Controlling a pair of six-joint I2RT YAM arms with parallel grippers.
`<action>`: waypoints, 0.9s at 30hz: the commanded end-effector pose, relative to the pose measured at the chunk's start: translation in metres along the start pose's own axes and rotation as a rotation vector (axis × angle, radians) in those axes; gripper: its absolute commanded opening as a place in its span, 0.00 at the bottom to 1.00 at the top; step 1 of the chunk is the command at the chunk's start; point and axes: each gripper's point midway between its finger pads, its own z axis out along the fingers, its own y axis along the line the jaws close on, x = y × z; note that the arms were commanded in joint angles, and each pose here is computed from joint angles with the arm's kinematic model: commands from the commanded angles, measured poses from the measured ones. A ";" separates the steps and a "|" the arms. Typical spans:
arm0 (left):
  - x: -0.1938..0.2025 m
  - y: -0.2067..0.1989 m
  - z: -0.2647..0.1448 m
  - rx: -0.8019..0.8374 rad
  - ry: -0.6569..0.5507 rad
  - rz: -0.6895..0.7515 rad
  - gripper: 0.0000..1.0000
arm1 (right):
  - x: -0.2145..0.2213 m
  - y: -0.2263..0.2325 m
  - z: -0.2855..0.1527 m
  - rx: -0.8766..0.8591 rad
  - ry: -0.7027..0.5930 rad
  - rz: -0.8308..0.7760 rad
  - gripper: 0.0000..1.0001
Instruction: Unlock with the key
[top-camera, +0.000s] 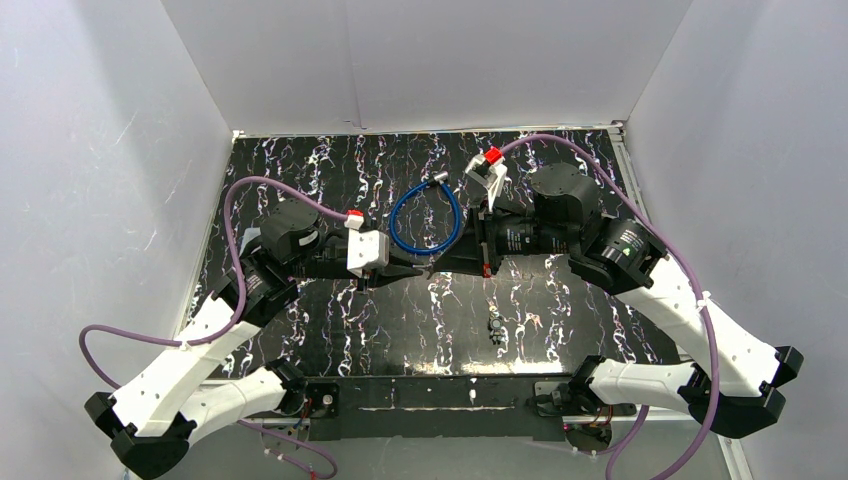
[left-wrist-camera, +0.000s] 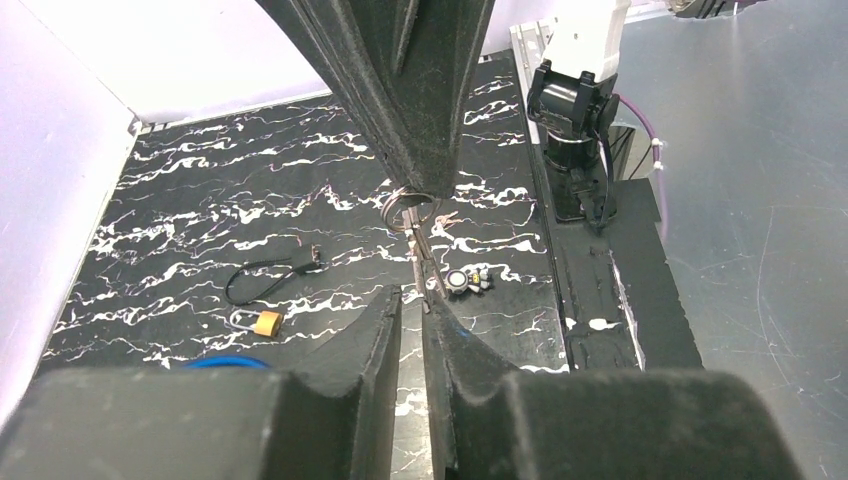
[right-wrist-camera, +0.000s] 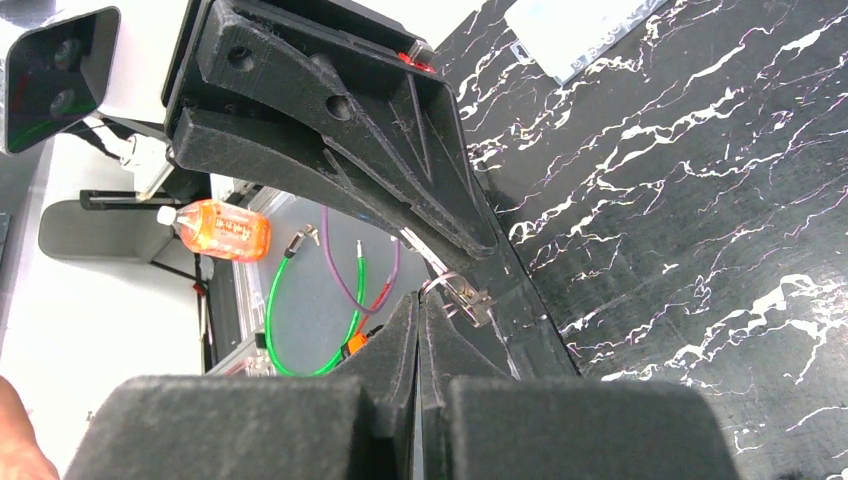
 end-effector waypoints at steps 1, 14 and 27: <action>-0.006 -0.001 0.000 -0.003 -0.017 -0.006 0.15 | -0.010 0.016 -0.008 -0.051 -0.041 -0.027 0.01; -0.007 -0.003 0.000 0.006 -0.022 -0.037 0.14 | -0.011 0.018 -0.007 -0.064 -0.051 -0.022 0.01; -0.023 -0.005 -0.001 0.005 -0.067 -0.113 0.15 | -0.011 0.018 -0.006 -0.069 -0.056 -0.012 0.01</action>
